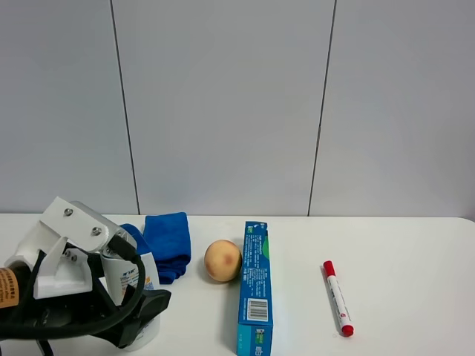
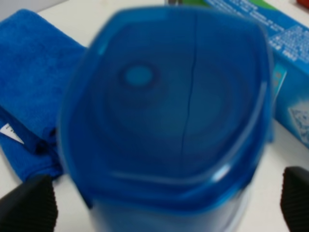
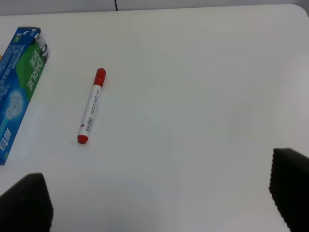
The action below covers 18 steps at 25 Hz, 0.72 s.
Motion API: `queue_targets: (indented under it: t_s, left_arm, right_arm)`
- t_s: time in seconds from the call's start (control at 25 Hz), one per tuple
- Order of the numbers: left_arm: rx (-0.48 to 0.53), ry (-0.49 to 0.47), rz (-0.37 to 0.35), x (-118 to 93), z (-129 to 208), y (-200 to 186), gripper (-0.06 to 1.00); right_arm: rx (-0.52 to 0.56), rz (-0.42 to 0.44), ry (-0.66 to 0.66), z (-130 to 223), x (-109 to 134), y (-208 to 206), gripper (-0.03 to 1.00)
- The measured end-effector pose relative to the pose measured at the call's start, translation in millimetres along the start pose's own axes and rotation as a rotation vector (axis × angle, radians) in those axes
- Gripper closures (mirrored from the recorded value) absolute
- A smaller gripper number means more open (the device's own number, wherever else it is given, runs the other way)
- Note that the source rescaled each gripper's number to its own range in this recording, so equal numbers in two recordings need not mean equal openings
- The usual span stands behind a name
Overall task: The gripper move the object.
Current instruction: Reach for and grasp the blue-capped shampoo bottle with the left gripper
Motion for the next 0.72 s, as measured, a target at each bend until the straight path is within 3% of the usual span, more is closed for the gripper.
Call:
queue_targets:
  t_s: [0.72]
  left_arm:
    - [-0.012, 0.002, 0.005, -0.9, -2.2, 0.3, 0.09]
  right_arm:
    - [0.0, 0.0, 0.0, 0.0, 0.0, 0.0, -0.03]
Point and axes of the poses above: a point on each arm's last joint axis where the gripper is mounted, y pointing out along that axis toward the gripper, x along the wrist's bending axis when the last joint is at zero, z = x × y, the point moved 10 cm from there along y, pointing out along that axis toward the gripper, and after that the axes turned 7 degrees about -y, right-handed, at the moved point
